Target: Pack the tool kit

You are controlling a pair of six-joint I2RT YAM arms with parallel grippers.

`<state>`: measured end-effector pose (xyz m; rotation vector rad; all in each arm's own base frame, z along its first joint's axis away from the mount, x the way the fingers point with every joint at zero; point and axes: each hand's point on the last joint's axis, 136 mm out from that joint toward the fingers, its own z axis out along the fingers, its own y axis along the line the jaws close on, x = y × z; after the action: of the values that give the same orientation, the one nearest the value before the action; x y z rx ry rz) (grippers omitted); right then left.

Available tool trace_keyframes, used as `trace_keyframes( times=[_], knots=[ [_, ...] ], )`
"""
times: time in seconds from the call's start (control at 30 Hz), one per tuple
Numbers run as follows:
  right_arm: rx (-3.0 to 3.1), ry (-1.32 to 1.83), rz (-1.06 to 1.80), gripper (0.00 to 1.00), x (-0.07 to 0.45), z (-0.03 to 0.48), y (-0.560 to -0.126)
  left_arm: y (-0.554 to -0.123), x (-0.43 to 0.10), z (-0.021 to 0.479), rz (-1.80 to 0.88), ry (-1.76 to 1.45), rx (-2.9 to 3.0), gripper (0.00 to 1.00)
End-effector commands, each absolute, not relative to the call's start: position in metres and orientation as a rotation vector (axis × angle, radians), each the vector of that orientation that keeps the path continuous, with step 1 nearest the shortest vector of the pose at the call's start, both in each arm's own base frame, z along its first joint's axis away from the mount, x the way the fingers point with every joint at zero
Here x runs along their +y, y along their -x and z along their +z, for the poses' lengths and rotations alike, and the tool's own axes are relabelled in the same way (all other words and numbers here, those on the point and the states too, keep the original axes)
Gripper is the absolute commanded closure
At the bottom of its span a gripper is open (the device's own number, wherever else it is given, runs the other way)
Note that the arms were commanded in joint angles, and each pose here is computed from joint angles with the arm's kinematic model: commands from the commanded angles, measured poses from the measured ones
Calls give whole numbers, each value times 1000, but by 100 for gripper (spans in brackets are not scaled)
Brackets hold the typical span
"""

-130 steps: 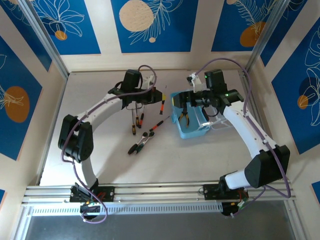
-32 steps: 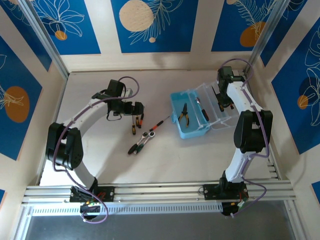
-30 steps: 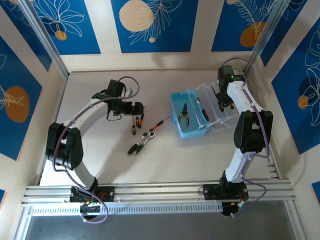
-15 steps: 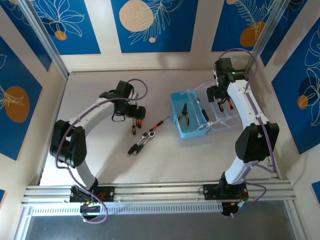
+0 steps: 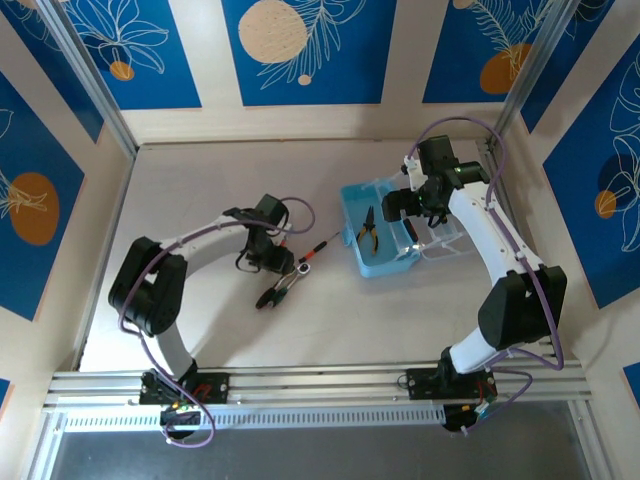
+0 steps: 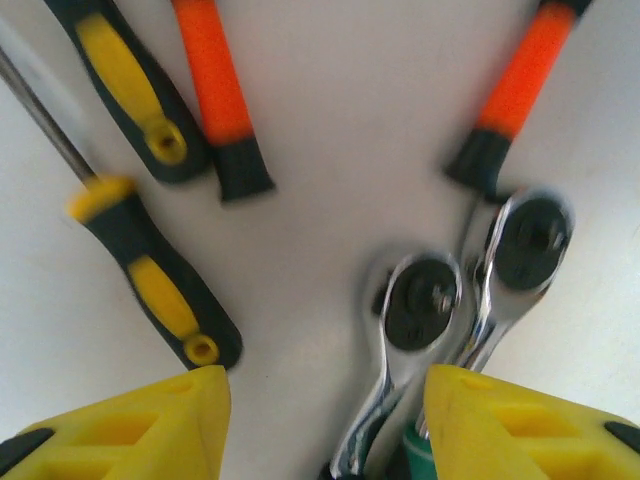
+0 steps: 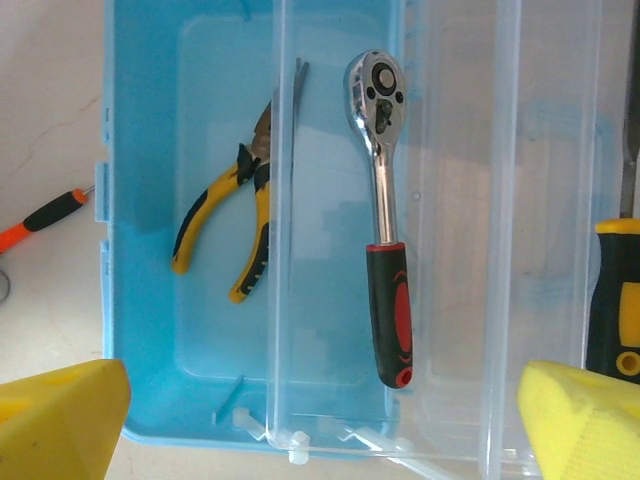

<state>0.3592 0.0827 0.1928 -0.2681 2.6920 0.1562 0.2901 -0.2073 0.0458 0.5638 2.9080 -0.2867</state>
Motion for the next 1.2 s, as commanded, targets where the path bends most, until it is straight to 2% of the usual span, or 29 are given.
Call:
trace_keyframes(
  times=[0.0, 0.13, 0.53, 0.8, 1.17],
  knots=[
    [2672, 262, 230, 1, 91, 197, -360, -273, -222, 52, -394, -620, 2886, 47],
    [2677, 266, 245, 1, 95, 196, -362, -268, -219, 43, -362, -625, 2896, 49],
    [2671, 297, 278, 1, 106, 194, -363, -287, -211, 13, -171, -591, 2948, 66],
    [2656, 317, 278, 1, 112, 202, -363, -291, -210, 7, -150, -567, 2944, 78],
    [2655, 328, 273, 1, 115, 201, -347, -290, -213, 17, -197, -566, 2915, 99]
  ],
)
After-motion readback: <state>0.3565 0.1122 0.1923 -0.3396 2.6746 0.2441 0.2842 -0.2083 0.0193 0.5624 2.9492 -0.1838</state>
